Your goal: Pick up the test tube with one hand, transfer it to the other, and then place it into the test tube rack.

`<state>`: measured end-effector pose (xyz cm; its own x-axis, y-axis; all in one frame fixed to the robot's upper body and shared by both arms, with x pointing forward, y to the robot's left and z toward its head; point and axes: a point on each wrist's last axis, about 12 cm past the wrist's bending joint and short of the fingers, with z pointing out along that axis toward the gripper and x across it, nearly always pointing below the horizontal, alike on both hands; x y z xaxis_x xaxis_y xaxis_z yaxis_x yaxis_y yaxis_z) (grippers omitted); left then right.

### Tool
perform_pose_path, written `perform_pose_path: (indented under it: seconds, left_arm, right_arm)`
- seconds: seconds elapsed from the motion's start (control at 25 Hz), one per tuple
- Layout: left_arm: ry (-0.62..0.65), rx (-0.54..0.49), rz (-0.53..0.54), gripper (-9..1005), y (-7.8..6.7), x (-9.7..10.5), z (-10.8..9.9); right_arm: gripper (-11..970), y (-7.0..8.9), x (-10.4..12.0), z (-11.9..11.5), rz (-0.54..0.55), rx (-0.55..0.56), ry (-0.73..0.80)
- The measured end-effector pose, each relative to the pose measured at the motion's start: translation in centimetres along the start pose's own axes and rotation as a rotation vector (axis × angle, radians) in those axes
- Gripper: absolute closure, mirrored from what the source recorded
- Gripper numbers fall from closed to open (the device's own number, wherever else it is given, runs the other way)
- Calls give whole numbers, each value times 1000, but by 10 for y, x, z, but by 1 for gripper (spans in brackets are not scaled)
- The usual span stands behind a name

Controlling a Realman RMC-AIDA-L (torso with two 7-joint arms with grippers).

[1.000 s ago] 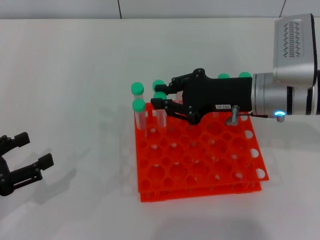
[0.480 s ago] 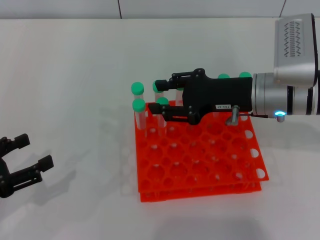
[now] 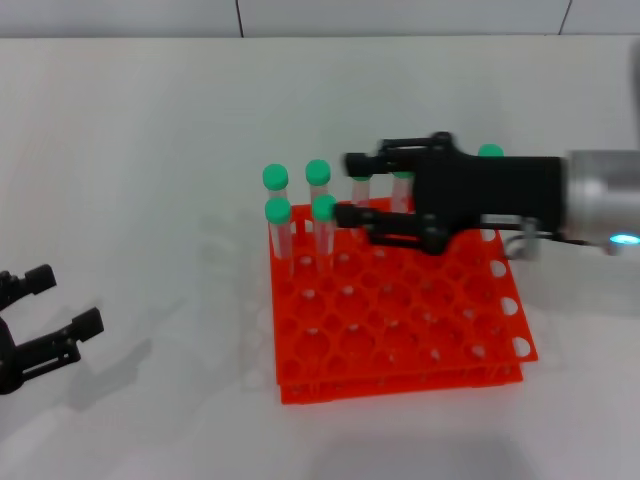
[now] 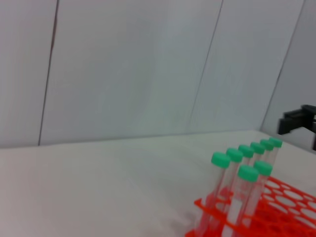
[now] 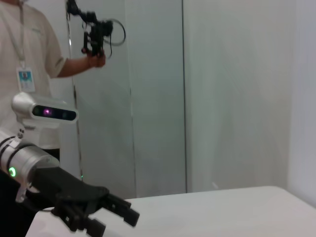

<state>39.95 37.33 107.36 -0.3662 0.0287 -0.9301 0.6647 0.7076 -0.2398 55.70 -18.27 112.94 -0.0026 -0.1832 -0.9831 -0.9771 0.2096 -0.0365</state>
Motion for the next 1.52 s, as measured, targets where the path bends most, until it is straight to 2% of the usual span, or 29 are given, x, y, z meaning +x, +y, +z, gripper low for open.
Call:
perform_pose_path:
  seconds: [0.2,0.36,0.52,0.8,0.96,1.28,1.44,1.52]
  left_arm:
    - [-23,39,17,104,1,-5,5]
    - [-36,89,40,104,2,-8,13]
    - [-29,166,60,104,2,-10,22]
    - [36,307,70,104,1,-15,40]
    - [38,315,76,104,2,-17,43]
    - [41,316,81,104,2,-17,42]
    - [42,315,79,104,3,-18,43]
    - [43,311,78,104,3,-18,43]
  right_arm:
    - [425,2,12,-45,18,52,4]
    - [423,6,26,-71,53,87,30]
    - [421,17,39,-92,72,98,27]
    - [417,35,60,-110,88,110,-6]
    - [415,44,70,-120,91,146,1]
    - [411,47,79,-125,102,179,9]
    - [211,47,80,-125,104,181,16]
    - [211,47,80,-125,104,180,18]
